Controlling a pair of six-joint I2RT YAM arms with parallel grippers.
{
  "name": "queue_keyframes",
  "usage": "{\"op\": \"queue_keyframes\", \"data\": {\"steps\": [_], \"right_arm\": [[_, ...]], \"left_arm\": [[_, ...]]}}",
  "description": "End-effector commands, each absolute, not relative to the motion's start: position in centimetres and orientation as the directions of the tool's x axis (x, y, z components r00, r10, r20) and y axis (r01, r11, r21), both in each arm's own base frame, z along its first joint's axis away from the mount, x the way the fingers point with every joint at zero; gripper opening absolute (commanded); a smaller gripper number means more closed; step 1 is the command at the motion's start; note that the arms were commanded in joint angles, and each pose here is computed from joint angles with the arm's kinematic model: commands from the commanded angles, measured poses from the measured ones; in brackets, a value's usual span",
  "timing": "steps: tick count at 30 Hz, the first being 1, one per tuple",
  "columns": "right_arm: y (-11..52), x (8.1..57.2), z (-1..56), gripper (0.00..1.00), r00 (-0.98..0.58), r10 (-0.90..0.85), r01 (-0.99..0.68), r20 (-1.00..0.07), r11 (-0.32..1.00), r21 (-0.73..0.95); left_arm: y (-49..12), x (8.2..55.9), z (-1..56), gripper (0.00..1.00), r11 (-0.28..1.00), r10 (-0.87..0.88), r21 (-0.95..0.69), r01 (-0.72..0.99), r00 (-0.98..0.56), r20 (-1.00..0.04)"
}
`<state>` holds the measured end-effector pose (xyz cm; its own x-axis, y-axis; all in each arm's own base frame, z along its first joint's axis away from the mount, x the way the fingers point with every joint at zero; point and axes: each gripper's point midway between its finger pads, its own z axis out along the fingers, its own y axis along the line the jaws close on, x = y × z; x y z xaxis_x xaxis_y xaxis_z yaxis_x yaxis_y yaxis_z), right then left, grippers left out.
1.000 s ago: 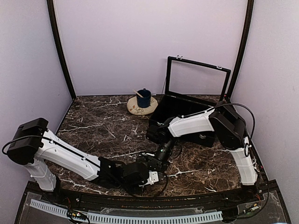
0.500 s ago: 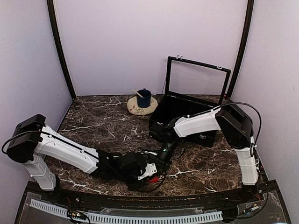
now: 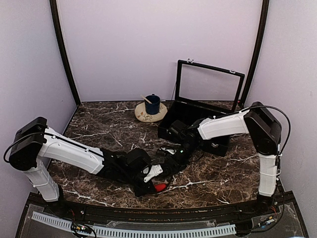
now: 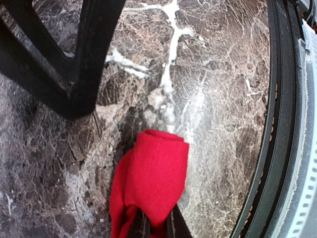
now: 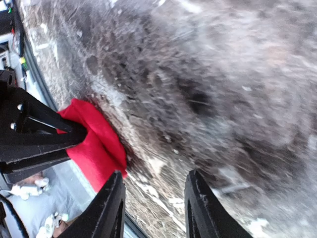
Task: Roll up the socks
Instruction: Pick up the sock from the center of the board.
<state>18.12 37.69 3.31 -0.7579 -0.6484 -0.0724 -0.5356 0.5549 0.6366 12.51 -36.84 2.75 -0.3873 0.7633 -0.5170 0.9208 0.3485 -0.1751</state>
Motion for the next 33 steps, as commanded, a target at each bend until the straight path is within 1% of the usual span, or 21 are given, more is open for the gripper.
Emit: {"op": "queue_keyframes", "data": {"steps": [1, 12, 16, 18, 23, 27, 33], "right_arm": [[37.8, 20.3, 4.6, 0.38, -0.781, -0.596, -0.58, -0.184, 0.585, 0.566], [36.9, 22.3, 7.5, 0.36, -0.778, -0.518, -0.628, -0.355, 0.613, 0.48], [36.6, 23.0, 9.1, 0.36, -0.767, -0.482, -0.64, -0.422, 0.62, 0.454], [35.9, 23.0, 9.2, 0.36, -0.766, -0.471, -0.638, -0.438, 0.637, 0.432], [34.8, 24.0, 11.5, 0.36, -0.752, -0.41, -0.63, -0.516, 0.676, 0.382], [33.2, 25.3, 13.7, 0.36, -0.74, -0.33, -0.59, -0.586, 0.737, 0.33], [29.7, 27.3, 16.7, 0.36, -0.696, -0.206, -0.483, -0.688, 0.843, 0.236]], "left_arm": [[-34.3, 11.2, 1.6, 0.0, 0.411, 0.779, -0.29, 0.864, -0.498, -0.38], [-35.1, 15.5, 5.3, 0.0, 0.511, 0.637, -0.341, 0.789, -0.614, -0.467], [-35.6, 17.5, 7.2, 0.0, 0.539, 0.584, -0.341, 0.77, -0.633, -0.508], [-35.8, 18.7, 8.2, 0.0, 0.558, 0.556, -0.336, 0.758, -0.643, -0.526], [-36.4, 21.9, 11.0, 0.0, 0.596, 0.495, -0.33, 0.732, -0.659, -0.567], [-36.6, 24.9, 13.0, 0.0, 0.639, 0.442, -0.324, 0.697, -0.678, -0.587], [-36.4, 30.8, 16.3, 0.0, 0.715, 0.349, -0.284, 0.639, -0.678, -0.647]]}}
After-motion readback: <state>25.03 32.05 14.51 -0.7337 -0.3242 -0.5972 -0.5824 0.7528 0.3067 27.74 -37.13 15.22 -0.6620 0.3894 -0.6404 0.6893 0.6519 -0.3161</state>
